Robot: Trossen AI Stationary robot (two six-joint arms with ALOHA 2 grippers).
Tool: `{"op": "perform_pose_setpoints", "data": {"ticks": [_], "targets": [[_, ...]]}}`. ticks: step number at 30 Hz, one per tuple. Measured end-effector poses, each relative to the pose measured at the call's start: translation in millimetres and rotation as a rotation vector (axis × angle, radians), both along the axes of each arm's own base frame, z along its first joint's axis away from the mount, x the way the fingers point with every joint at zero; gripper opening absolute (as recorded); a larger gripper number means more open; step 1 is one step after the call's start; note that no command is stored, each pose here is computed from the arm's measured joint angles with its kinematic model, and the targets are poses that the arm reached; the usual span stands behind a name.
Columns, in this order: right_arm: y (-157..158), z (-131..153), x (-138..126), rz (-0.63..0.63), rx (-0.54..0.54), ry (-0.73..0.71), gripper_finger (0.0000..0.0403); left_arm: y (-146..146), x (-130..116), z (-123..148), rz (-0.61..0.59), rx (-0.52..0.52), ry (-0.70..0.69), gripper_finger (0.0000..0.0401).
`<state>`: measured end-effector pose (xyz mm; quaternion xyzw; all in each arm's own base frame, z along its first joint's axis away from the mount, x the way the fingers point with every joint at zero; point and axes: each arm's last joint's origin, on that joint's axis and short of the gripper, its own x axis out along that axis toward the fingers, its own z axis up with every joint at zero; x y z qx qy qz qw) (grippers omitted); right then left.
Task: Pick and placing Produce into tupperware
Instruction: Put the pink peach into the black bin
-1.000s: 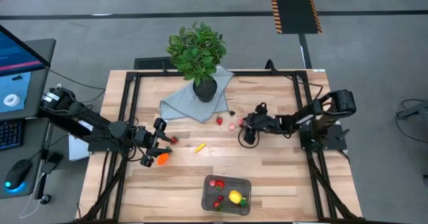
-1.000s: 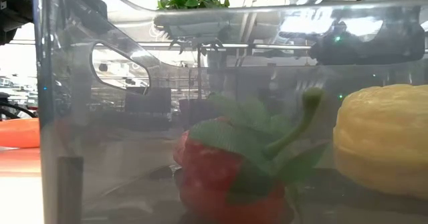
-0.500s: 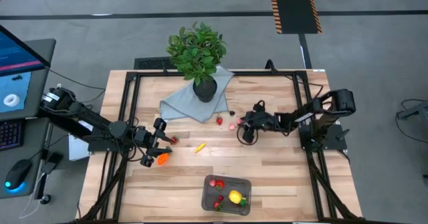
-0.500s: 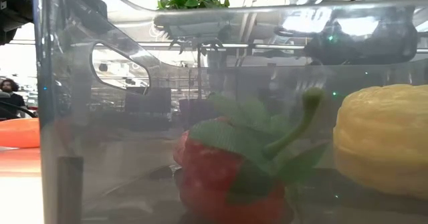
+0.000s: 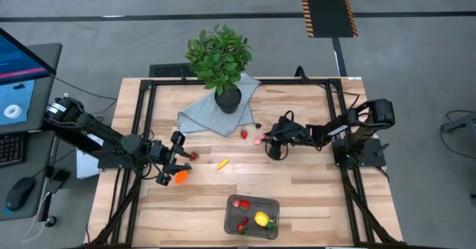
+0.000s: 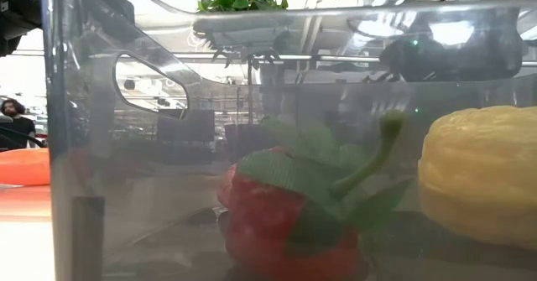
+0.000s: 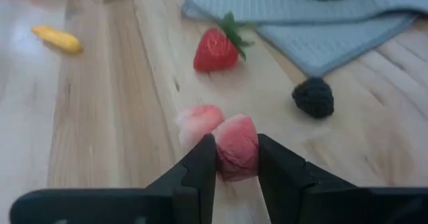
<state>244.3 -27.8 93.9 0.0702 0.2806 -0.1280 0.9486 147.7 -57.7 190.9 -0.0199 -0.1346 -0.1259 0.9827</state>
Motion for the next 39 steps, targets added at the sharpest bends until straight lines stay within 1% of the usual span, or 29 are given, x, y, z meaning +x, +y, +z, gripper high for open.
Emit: {"op": "perform_pose_setpoints", "data": {"ticks": [8, 12, 19, 24, 30, 33, 36, 37, 39], "targets": [[12, 13, 16, 0.056, -0.009, -0.071, 0.0119, 0, 0, 0, -0.006, -0.021, 0.005, 0.0148], [27, 29, 27, 0.117, -0.018, -0.124, 0.012, 0, 0, 0, -0.009, -0.034, 0.009, 0.0148], [62, 74, 34, 0.242, -0.029, -0.19, 0.0119, 0, 0, 0, -0.011, -0.06, 0.017, 0.0148], [98, 107, 35, 0.329, -0.035, -0.236, 0.0119, 0, 0, 0, -0.012, -0.07, 0.02, 0.0148], [139, 132, 36, 0.425, -0.036, -0.249, 0.0119, 0, 0, 0, -0.008, -0.076, 0.022, 0.0148], [157, 134, 34, 0.456, -0.031, -0.24, 0.0119, 1, 0, 0, -0.001, -0.082, 0.023, 0.0148], [173, 138, 33, 0.478, 0.015, -0.263, 0.0119, 1, 0, -1, 0.011, -0.083, 0.031, 0.0148], [179, 138, 34, 0.48, 0.028, -0.266, 0.0119, 1, 1, -1, 0.011, -0.082, 0.033, 0.0148], [189, 130, 31, 0.483, 0.027, -0.225, 0.0119, 1, 0, -1, 0.011, -0.083, 0.033, 0.0148]]}}
